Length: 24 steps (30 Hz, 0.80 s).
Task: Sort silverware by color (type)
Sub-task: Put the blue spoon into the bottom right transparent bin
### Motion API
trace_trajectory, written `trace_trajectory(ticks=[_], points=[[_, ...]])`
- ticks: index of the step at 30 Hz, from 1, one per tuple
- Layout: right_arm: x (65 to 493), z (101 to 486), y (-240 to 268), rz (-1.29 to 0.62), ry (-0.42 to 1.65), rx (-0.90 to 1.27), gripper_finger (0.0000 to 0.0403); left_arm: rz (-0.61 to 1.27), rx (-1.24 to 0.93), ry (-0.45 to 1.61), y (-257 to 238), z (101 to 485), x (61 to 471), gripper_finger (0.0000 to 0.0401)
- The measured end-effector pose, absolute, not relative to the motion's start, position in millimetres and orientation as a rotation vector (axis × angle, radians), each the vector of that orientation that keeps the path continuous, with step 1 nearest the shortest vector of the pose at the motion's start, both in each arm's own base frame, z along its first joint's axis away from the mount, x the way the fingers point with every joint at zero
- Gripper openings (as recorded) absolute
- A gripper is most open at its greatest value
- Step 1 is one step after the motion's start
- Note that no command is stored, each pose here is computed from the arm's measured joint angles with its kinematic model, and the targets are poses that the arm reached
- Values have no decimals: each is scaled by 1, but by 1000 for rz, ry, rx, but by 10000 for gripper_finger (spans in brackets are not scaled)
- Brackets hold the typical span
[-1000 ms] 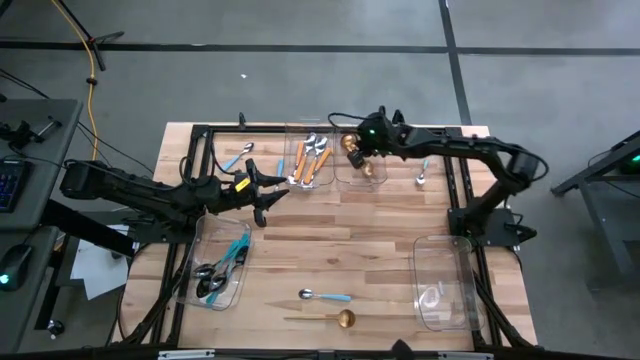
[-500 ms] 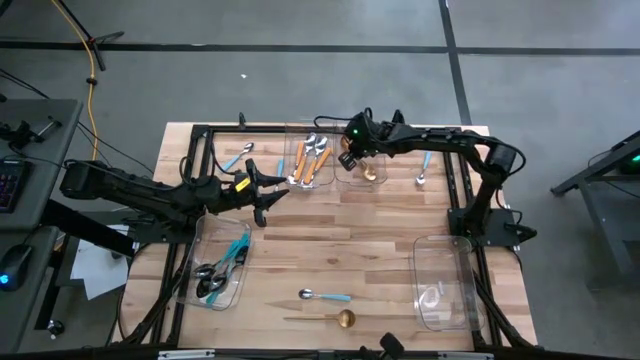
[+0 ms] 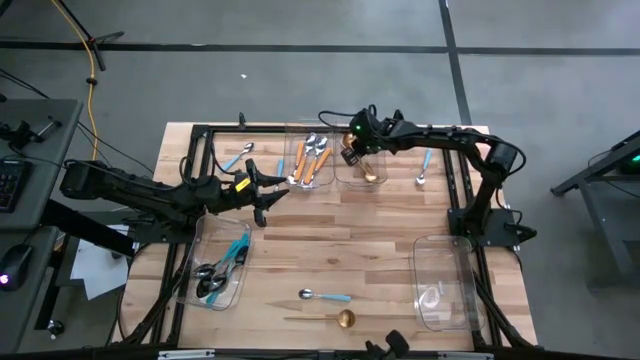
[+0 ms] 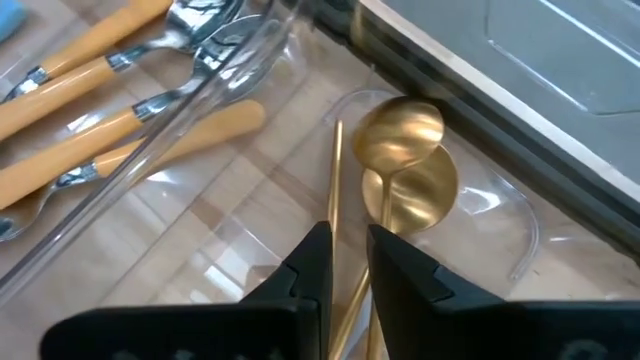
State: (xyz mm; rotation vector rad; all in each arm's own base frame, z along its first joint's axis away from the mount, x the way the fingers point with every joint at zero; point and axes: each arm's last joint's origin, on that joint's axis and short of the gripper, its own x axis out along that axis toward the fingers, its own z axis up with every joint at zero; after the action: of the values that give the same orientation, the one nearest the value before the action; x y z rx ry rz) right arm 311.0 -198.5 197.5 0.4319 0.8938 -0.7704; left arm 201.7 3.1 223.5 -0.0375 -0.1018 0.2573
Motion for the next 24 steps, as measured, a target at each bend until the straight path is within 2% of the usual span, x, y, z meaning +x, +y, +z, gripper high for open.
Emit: trace_trajectory(ticks=[7, 17, 24], points=[[310, 203, -198, -734, 896, 359, 53, 257, -38, -102, 3, 224, 202, 145], [280, 260, -159, -628, 828, 196, 53, 258, -32, -97, 3, 223, 202, 145], [233, 243, -98, -551, 599, 190, 53, 257, -55, -99, 3, 223, 202, 145]])
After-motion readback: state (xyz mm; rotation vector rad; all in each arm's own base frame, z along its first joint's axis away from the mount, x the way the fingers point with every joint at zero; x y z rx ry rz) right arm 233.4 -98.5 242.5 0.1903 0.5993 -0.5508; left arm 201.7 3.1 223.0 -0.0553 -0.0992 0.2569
